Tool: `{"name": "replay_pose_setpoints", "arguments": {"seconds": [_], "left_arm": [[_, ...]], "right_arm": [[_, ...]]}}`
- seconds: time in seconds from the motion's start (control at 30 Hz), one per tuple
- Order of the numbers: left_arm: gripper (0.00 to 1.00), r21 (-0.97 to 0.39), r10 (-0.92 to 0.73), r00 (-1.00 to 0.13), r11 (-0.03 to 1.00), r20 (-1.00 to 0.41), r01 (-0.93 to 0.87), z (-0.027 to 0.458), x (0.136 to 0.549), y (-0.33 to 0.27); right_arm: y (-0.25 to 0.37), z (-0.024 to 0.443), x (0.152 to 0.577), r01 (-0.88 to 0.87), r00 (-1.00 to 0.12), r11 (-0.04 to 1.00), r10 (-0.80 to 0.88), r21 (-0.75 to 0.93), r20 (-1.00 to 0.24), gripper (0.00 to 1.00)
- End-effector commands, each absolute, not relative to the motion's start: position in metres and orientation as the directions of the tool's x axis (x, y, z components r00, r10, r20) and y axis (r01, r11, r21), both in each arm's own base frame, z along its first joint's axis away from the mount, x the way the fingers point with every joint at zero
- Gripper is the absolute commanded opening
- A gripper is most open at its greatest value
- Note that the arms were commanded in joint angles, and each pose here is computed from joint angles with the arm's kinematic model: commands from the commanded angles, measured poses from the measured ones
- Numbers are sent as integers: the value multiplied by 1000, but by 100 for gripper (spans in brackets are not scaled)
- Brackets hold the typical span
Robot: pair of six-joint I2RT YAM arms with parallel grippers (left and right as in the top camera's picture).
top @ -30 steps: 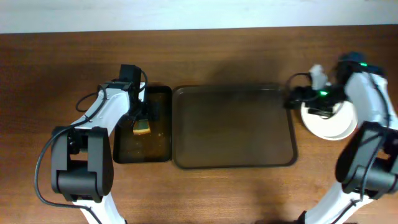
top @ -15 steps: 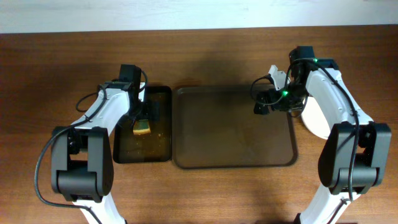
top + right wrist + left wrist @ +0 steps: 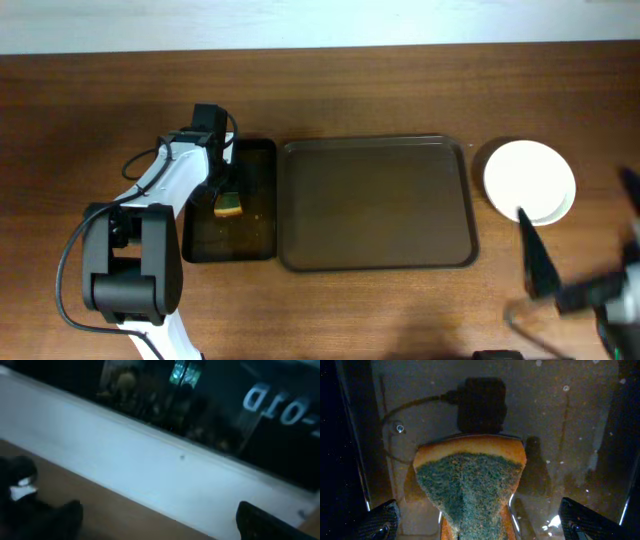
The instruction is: Clean dirty plates on tray and stack at the side
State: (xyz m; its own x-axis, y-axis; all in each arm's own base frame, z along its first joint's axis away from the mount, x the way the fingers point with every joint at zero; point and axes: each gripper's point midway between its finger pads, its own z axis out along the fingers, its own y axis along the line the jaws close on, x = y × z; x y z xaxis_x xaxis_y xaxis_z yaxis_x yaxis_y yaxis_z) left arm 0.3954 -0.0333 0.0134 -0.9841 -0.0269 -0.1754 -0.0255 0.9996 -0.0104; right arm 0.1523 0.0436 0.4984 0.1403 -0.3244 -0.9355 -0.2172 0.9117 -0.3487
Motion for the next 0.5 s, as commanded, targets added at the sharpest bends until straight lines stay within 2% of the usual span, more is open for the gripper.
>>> {"name": "replay_pose_setpoints", "arguments": {"seconds": [0.0, 0.1, 0.2, 0.23, 0.33, 0.4, 0.47], "left_arm": [[100, -15, -25, -986, 1000, -162, -23, 9, 393, -34], [100, -15, -25, -986, 1000, -162, -23, 9, 393, -34], [100, -15, -24, -986, 1000, -162, -22, 9, 393, -34], [100, -15, -24, -986, 1000, -162, -22, 9, 393, -34], [100, -15, -25, -986, 1000, -162, -23, 9, 393, -34], [100, -15, -25, -986, 1000, -162, -23, 9, 393, -34], [100, -15, -25, -986, 1000, -162, -23, 9, 393, -34]], "right_arm": [[42, 470, 131, -125, 286, 878, -413, -461, -864, 98], [50, 437, 139, -65, 514, 881, -373, -468, -773, 98], [49, 400, 161, -53, 608, 912, -293, -406, -738, 98], [45, 386, 170, -55, 604, 929, -262, -367, -753, 98], [29, 335, 199, -70, 497, 972, -162, -225, -852, 98], [24, 311, 212, -64, 436, 978, -150, -197, -887, 98], [19, 267, 229, -57, 313, 986, -134, -159, -940, 98]]}}
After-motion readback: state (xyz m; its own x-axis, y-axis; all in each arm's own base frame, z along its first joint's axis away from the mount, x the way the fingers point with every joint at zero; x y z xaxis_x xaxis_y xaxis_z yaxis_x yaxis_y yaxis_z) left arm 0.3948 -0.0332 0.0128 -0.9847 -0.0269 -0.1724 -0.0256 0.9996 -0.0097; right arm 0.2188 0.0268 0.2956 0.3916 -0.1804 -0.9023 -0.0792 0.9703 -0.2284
